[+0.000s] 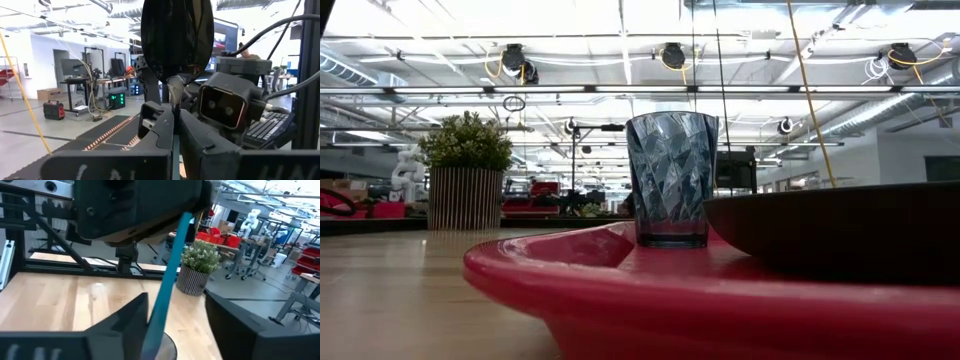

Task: Pick and place plate/cup/fork/spoon on tray
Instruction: Put the blue spoon on the tray to the right of the orange fork

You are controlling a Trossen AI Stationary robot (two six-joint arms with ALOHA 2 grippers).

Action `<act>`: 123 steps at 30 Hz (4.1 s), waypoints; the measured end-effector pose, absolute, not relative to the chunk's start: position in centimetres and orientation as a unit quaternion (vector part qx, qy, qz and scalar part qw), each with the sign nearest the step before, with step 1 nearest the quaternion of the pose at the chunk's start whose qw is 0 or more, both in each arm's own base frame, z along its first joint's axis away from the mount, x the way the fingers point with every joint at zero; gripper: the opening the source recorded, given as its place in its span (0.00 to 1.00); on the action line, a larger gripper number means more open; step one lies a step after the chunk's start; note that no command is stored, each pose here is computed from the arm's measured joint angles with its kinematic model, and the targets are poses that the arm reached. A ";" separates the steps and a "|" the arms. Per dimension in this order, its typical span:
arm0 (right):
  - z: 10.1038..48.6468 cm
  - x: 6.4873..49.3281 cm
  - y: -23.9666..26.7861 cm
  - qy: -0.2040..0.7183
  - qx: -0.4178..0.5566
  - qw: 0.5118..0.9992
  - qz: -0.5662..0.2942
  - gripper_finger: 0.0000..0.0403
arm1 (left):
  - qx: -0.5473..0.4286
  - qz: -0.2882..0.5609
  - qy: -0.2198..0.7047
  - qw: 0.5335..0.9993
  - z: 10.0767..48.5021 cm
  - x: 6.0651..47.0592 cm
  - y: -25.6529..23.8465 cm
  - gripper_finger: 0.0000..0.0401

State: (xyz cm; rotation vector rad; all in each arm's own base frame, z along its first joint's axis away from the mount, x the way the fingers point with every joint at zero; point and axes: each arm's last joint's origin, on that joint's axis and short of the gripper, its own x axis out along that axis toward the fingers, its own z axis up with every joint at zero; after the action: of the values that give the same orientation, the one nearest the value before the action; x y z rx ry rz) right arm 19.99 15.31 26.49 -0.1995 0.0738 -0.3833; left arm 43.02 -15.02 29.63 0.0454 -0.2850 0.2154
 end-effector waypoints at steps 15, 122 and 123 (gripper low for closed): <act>26.5 20.1 15.3 0.034 -0.088 0.979 -0.183 0.02 | 0.016 0.090 -0.142 0.986 29.6 43.0 -15.1 0.02; 25.8 21.5 14.1 0.124 0.079 0.970 0.194 0.12 | 0.080 -0.278 -0.054 0.956 26.1 44.6 -14.1 0.02; 25.8 21.4 13.9 0.126 0.087 0.971 0.183 0.14 | 0.079 -0.265 -0.051 0.960 26.1 44.7 -14.0 0.02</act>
State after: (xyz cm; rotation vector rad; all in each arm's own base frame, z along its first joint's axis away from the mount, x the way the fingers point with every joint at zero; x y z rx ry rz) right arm 21.41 13.94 25.83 0.1757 0.2552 0.3694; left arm 44.68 -14.04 26.12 0.1594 -0.1027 -0.5365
